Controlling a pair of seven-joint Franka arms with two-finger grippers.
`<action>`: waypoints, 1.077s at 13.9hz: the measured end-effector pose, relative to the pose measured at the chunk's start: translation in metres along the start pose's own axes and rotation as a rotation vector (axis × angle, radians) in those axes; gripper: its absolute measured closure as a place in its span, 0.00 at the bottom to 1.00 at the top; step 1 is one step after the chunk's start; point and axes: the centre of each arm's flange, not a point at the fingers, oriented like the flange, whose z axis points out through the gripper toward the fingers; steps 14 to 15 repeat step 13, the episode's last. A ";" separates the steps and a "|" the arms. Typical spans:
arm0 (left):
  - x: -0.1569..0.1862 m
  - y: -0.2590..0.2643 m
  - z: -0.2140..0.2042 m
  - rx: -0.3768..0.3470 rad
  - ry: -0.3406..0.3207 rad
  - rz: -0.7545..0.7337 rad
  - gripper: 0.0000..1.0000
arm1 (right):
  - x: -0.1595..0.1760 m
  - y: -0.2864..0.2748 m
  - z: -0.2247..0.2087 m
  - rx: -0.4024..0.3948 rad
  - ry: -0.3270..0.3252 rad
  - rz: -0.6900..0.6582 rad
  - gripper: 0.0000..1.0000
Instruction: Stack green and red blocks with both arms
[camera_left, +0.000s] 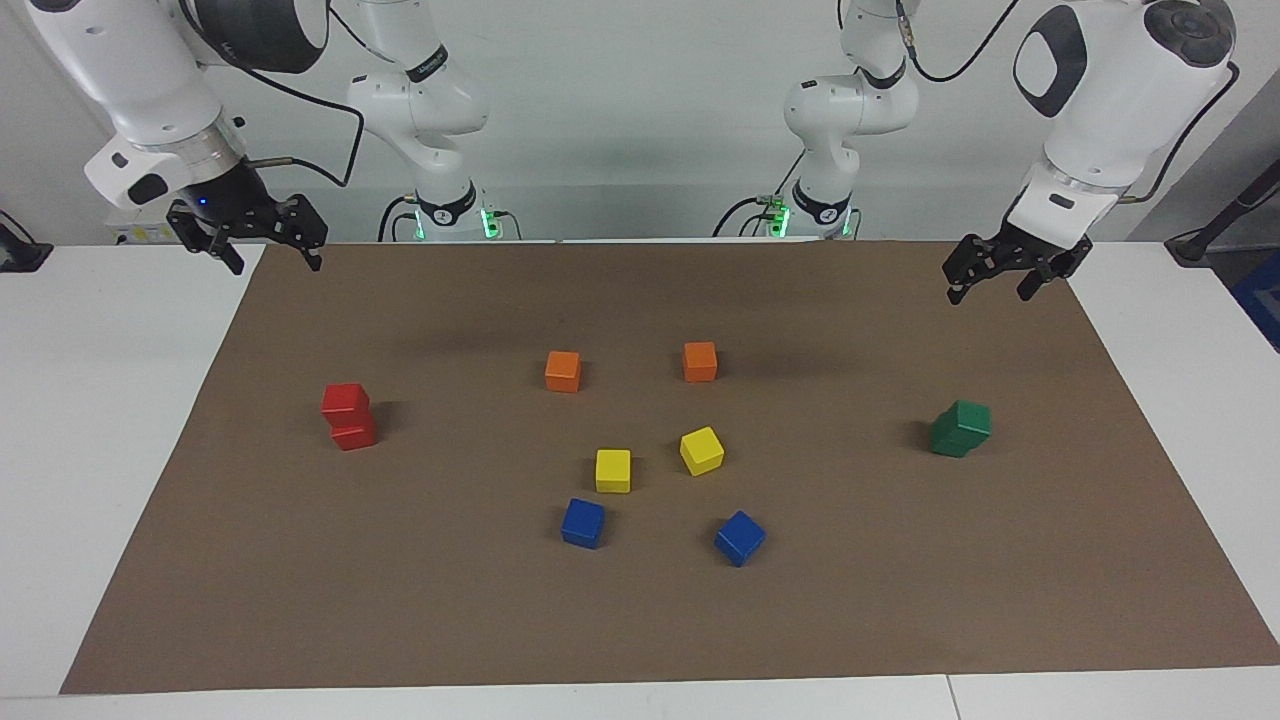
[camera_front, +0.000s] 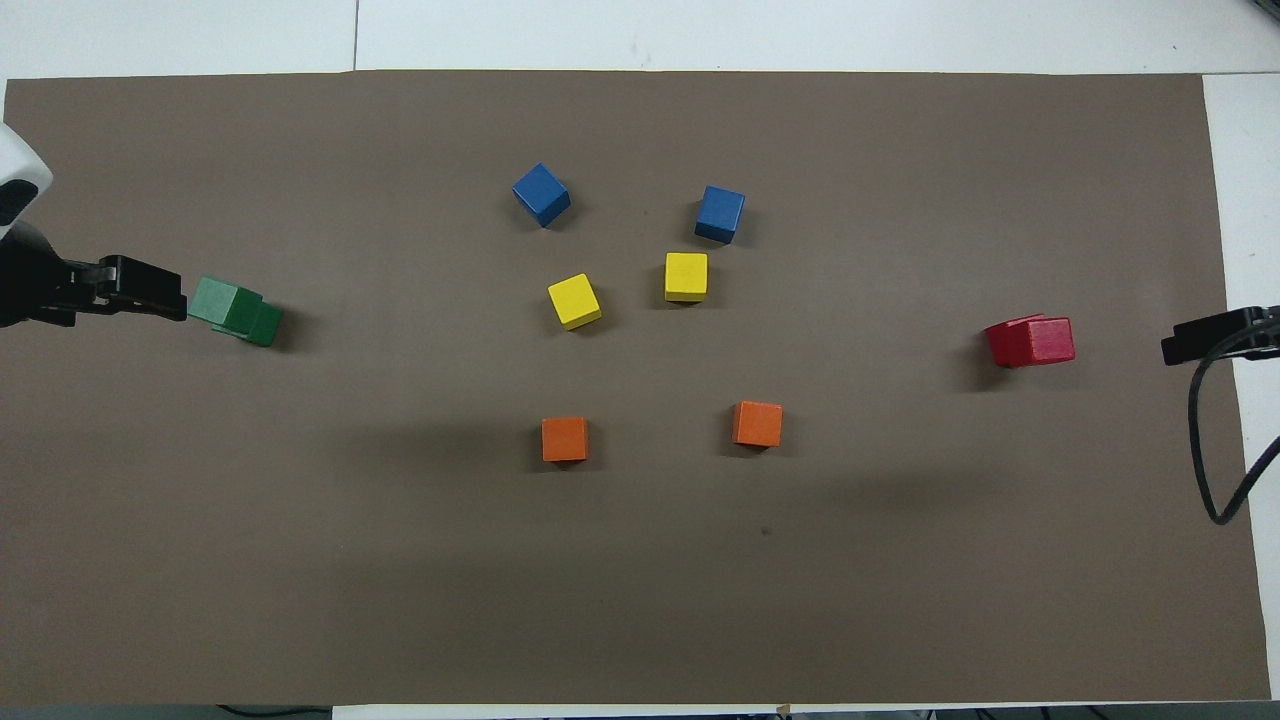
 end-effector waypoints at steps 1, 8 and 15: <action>0.000 0.000 0.000 0.000 0.000 0.000 0.00 | 0.000 0.000 -0.001 0.000 0.001 0.000 0.00; 0.000 0.000 0.000 0.000 0.000 0.000 0.00 | -0.001 -0.002 -0.002 -0.001 0.003 -0.003 0.00; 0.000 0.000 0.000 0.000 0.000 0.000 0.00 | -0.001 -0.004 -0.002 -0.001 0.001 -0.007 0.00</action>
